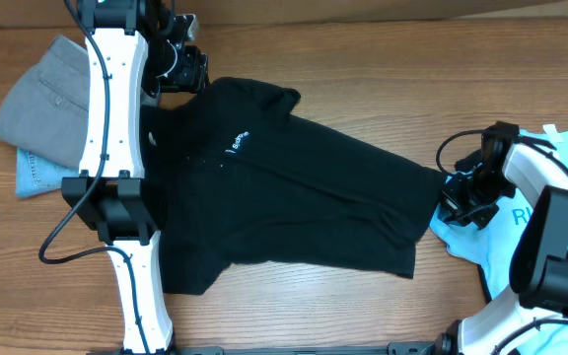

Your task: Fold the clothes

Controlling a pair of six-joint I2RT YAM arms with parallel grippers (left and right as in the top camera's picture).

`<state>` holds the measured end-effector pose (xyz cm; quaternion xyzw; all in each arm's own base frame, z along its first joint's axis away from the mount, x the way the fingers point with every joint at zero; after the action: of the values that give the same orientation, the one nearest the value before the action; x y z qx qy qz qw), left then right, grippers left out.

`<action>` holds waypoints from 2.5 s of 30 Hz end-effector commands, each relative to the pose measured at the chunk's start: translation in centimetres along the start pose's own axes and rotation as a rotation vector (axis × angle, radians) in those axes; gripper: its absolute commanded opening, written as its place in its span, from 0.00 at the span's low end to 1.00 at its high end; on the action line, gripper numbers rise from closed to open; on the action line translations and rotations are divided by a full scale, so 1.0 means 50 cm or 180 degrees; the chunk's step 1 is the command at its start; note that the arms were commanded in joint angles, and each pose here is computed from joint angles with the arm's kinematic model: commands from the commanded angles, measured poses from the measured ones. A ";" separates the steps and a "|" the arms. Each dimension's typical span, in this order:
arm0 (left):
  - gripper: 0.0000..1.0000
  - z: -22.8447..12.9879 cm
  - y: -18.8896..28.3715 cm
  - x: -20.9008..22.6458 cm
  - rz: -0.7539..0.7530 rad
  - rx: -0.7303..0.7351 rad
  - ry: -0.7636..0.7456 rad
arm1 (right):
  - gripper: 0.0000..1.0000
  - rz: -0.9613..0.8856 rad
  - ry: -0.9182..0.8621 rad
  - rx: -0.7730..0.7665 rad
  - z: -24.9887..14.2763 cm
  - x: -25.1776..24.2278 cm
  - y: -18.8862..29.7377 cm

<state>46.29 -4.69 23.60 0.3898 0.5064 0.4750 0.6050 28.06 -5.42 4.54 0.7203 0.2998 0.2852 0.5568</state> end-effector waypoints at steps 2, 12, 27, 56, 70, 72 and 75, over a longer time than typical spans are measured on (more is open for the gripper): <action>0.64 0.000 0.033 -0.010 -0.0042 -0.0131 -0.0092 | 0.09 -0.0578 -0.0650 -0.0292 0.040 -0.086 -0.032; 0.64 -0.003 0.033 -0.010 -0.0042 -0.0111 -0.0088 | 0.08 0.0014 -0.1119 -0.0402 0.110 -0.153 0.035; 0.68 -0.007 0.033 -0.010 -0.0039 -0.0074 -0.0079 | 0.70 0.0818 0.0487 -0.1098 0.055 0.041 0.241; 0.71 -0.009 0.033 -0.010 -0.0040 -0.0060 -0.0075 | 0.65 0.0477 0.1146 -0.0860 0.103 0.113 0.028; 0.71 -0.009 0.033 -0.010 -0.0038 -0.0059 -0.0076 | 0.10 0.0631 0.1213 -0.0550 0.077 0.120 0.012; 0.71 -0.009 0.033 -0.010 -0.0038 -0.0060 -0.0077 | 0.04 0.0673 0.1241 -0.0659 0.089 0.131 0.032; 0.72 -0.008 0.033 -0.010 -0.0038 -0.0065 -0.0077 | 0.04 0.0779 0.1269 -0.0938 0.121 0.158 0.085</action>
<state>45.81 -4.68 23.51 0.3968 0.5129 0.4696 0.5991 35.53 -3.97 5.55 0.6200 0.2963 0.4950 0.5318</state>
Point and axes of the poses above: each gripper's point midway between its finger pads, its own y axis back along the fingers, its own x axis along the line the jaws close on, z = x × y, the point moved 5 cm from there along y, back along the fingers, and after that the axes turned 6 degrees about y, right-handed, at the moved point
